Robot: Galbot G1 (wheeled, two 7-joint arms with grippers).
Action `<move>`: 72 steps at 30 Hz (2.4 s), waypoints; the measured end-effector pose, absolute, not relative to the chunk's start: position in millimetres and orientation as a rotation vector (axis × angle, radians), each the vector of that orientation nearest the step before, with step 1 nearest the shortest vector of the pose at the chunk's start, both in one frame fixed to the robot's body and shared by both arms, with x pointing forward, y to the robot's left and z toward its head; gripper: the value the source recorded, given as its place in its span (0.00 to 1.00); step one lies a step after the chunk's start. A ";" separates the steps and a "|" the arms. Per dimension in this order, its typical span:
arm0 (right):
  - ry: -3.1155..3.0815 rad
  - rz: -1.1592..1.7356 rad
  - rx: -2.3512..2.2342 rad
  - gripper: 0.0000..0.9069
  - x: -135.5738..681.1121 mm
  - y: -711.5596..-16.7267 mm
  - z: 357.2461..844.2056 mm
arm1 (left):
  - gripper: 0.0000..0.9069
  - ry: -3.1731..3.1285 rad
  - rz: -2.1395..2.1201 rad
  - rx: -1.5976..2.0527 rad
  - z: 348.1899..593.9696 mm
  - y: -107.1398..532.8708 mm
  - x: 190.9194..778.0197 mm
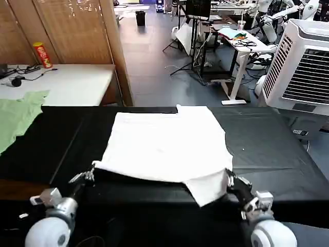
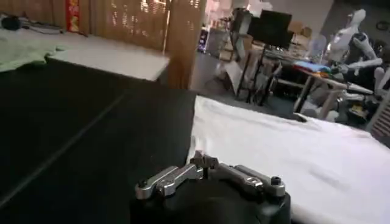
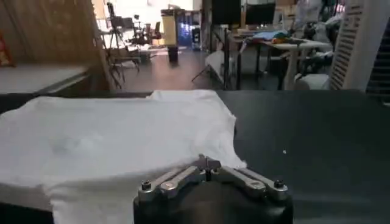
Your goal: Fold and organize the clothes.
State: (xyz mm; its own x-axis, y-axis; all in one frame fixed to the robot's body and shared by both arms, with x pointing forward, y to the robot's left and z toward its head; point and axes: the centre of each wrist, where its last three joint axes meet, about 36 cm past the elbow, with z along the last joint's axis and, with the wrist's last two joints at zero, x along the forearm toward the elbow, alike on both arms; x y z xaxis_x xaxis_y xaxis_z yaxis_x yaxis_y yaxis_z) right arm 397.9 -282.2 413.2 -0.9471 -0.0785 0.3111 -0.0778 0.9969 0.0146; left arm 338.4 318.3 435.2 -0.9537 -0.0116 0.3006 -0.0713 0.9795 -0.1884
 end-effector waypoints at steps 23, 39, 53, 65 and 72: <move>-2.795 0.054 0.204 0.97 493.4 -281.7 405.6 | 0.97 -2.834 0.060 0.098 409.4 338.5 427.8; -2.727 0.085 0.267 0.95 401.1 -285.2 408.8 | 0.97 -2.819 0.046 0.122 403.4 347.6 426.5; -2.699 0.062 0.251 0.69 387.7 -281.0 397.8 | 0.83 -2.754 0.119 0.035 387.0 352.5 412.7; -2.668 0.047 0.204 0.04 391.3 -279.1 400.1 | 0.00 -2.727 0.208 0.022 381.9 359.2 419.1; -2.584 0.006 0.169 0.03 383.7 -283.8 419.3 | 0.00 -2.695 0.189 -0.006 388.0 359.1 404.9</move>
